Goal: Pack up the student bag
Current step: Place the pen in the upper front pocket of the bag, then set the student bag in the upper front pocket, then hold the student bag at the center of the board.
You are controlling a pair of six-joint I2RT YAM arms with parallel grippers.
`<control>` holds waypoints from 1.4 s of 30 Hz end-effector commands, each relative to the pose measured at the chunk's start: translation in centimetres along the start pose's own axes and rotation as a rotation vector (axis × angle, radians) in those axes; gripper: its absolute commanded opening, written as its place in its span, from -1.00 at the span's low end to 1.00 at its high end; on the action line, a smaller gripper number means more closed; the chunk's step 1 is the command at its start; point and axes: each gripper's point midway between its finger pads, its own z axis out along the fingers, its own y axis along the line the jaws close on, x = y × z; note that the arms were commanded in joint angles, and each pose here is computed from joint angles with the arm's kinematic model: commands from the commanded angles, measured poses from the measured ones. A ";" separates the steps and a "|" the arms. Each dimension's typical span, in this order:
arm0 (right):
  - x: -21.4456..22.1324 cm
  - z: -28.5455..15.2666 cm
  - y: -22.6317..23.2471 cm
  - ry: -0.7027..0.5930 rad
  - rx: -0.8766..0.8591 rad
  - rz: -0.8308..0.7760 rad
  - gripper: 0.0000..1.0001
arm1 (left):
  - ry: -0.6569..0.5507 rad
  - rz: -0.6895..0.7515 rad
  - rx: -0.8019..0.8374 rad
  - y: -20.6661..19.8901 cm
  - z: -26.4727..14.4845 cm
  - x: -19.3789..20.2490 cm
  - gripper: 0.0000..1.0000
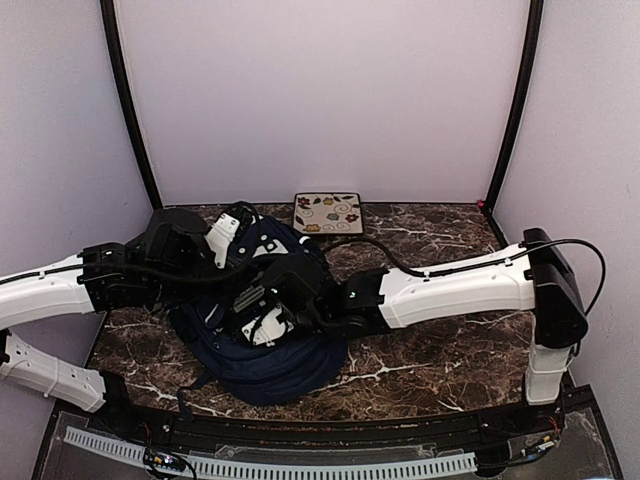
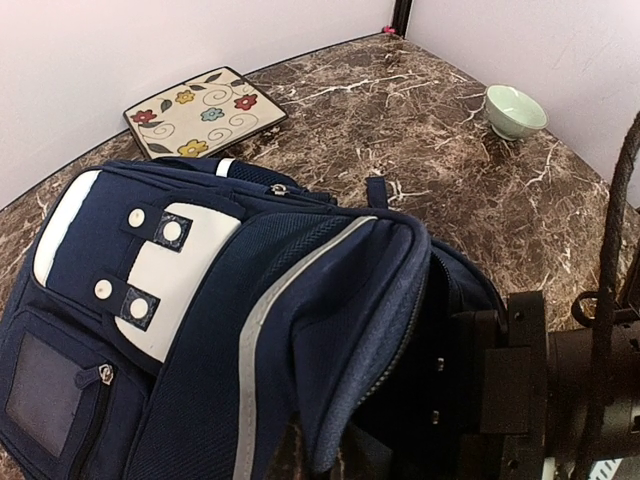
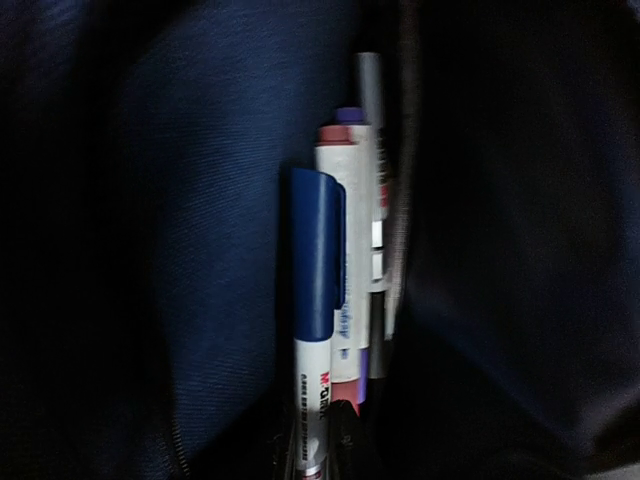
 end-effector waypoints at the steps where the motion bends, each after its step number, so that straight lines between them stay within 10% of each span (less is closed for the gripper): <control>1: 0.5 -1.5 -4.0 -0.012 0.134 0.063 -0.74 | -0.177 -0.063 0.032 -0.5 -1.9 -5.4 -1.00; 3: 1.1 -2.4 -4.3 -0.004 0.126 0.058 -0.66 | -0.174 -0.059 0.022 -0.3 -1.7 -5.2 -0.91; 4: 0.4 -3.1 -4.1 -0.075 0.085 0.182 -0.27 | -0.172 -0.053 0.013 -0.1 -1.6 -5.0 -0.71; 7: 0.6 -5.0 -2.3 -0.132 -0.042 0.259 -0.20 | -0.151 -0.044 -0.022 0.5 -0.8 -4.2 -0.13; 11: 1.5 -7.5 1.1 -0.188 -0.210 0.335 -0.18 | -0.121 -0.033 -0.006 0.2 -0.1 -3.8 0.10; 20: 4.2 -14.2 5.9 -0.300 -0.530 0.537 -0.19 | 0.048 -0.160 -0.054 1.8 -1.9 0.5 0.04; 26: 6.7 -16.3 -2.9 -0.471 -0.446 0.772 -0.17 | 0.111 -0.262 -0.116 4.1 -5.6 4.0 0.14; 32: 6.6 -11.4 -7.5 -0.504 -0.374 0.981 -0.14 | 0.249 -0.310 -0.095 3.9 -6.3 8.6 0.07; 42: 5.9 -2.6 0.4 -0.324 -0.588 1.069 -0.22 | 0.439 -0.370 -0.107 3.9 -6.3 15.0 0.00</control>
